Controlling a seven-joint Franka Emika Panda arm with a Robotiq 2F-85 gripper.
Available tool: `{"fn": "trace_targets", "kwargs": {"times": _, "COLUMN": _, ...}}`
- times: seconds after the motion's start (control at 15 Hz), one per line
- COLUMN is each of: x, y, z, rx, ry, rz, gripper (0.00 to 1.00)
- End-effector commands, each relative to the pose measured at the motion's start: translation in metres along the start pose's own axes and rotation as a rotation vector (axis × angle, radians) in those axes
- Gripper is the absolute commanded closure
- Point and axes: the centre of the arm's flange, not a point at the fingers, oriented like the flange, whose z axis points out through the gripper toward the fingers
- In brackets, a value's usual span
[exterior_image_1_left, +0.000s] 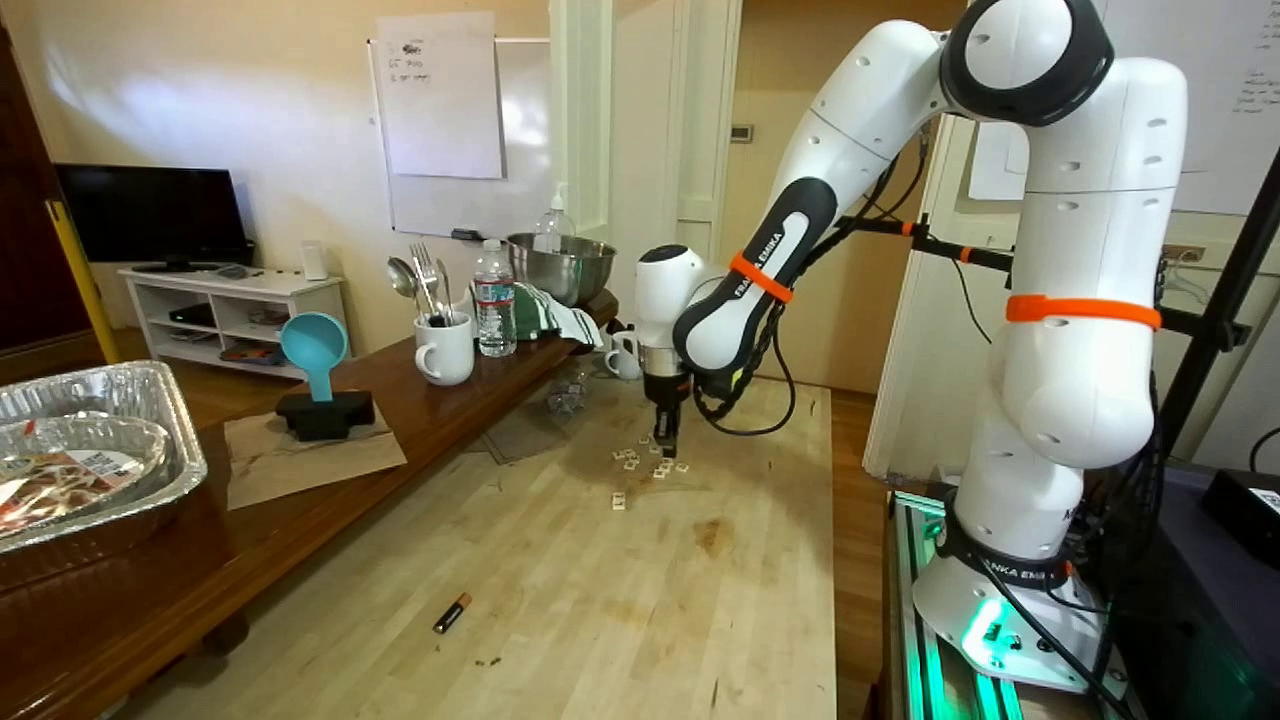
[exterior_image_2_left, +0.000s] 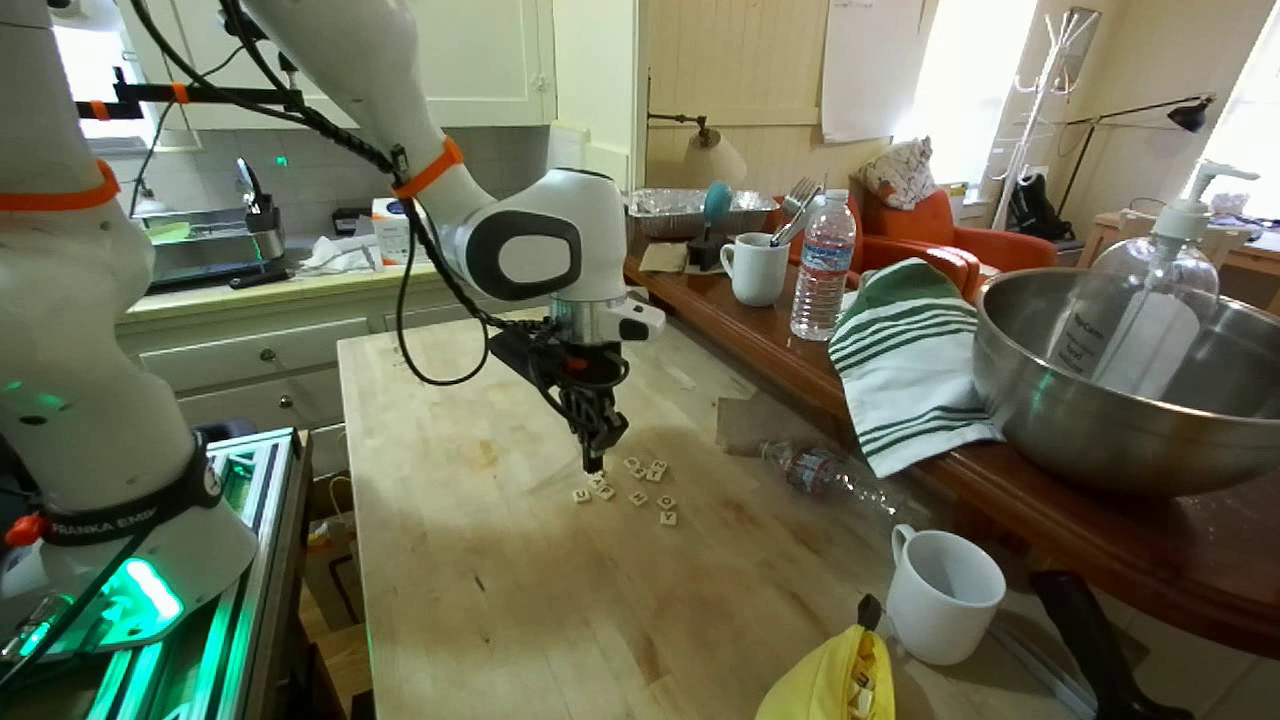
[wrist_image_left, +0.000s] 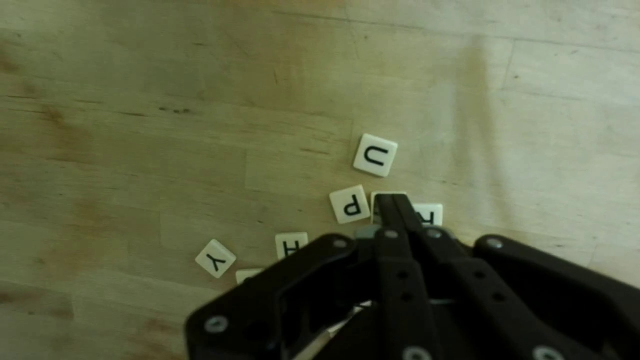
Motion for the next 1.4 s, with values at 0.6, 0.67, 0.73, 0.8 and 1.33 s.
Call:
{"fn": "trace_targets", "kwargs": {"times": 0.6, "x": -0.014, "y": 0.001, "z": 0.006, "rx": 0.0, "ry": 0.013, "rz": -0.029, "gripper": 1.0}}
{"fn": "trace_targets", "kwargs": {"times": 0.67, "x": -0.014, "y": 0.001, "z": 0.006, "rx": 0.001, "ry": 0.014, "rz": -0.029, "gripper": 1.0}}
{"fn": "trace_targets", "kwargs": {"times": 0.73, "x": -0.014, "y": 0.001, "z": 0.006, "rx": 0.002, "ry": 0.016, "rz": -0.028, "gripper": 1.0}}
{"fn": "trace_targets", "kwargs": {"times": 0.8, "x": -0.014, "y": 0.002, "z": 0.006, "rx": 0.003, "ry": 0.018, "rz": -0.027, "gripper": 1.0}}
{"fn": "trace_targets", "kwargs": {"times": 1.33, "x": -0.002, "y": 0.009, "z": 0.018, "rx": 0.019, "ry": 0.08, "rz": -0.01, "gripper": 1.0}}
